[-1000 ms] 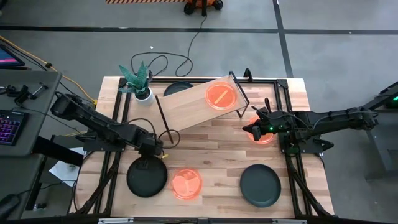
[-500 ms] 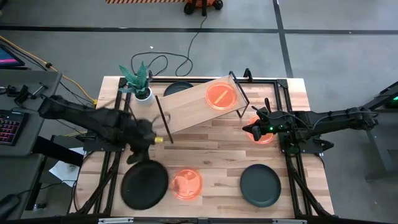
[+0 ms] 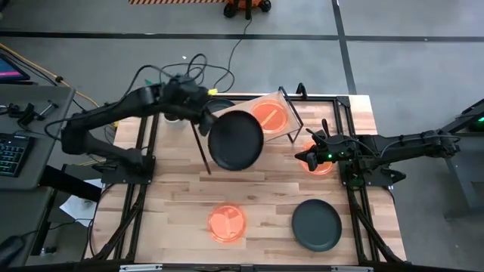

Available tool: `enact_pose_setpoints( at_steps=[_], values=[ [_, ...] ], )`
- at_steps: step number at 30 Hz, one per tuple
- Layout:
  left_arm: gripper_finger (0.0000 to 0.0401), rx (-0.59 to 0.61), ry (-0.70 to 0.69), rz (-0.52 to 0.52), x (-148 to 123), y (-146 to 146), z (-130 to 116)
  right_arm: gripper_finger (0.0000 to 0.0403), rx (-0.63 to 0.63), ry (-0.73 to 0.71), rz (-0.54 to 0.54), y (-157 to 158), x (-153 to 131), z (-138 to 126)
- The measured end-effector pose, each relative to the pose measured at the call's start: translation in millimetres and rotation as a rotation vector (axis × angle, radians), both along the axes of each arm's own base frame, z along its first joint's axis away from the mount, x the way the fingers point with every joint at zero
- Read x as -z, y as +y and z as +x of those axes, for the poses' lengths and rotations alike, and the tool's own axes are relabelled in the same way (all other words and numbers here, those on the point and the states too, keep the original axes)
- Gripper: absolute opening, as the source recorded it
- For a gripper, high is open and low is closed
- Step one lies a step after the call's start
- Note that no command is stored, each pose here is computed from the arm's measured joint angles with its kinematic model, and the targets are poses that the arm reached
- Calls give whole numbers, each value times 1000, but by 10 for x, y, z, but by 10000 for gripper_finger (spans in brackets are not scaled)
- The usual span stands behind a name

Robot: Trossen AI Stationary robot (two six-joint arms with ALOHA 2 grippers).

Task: Place and stack plates onto a shelf
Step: Put the bottom left black plate on the shelf

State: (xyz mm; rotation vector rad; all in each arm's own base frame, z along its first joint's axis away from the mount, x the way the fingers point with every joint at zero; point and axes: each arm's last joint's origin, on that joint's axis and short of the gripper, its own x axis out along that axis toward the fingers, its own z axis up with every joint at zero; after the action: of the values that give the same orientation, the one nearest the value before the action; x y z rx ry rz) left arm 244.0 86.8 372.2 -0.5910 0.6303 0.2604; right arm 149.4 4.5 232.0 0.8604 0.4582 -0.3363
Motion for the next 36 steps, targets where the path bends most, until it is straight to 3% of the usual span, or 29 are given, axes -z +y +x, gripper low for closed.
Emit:
enact_pose_setpoints(
  at_steps=[6,12,21,27,36],
  values=[
    [1,-33,254,4,388,405,29,16,6,0,-2,-2,0,0],
    [1,-77,252,32,487,673,55,16,23,-1,-14,-8,-1,-1],
    [2,-79,384,119,599,760,21,16,35,-1,-21,-12,-1,-1],
    [6,-98,392,162,599,785,35,16,51,-1,-31,-18,-1,-2],
    [54,-100,447,260,600,806,23,16,52,-2,-31,-18,-2,-1]
  ],
)
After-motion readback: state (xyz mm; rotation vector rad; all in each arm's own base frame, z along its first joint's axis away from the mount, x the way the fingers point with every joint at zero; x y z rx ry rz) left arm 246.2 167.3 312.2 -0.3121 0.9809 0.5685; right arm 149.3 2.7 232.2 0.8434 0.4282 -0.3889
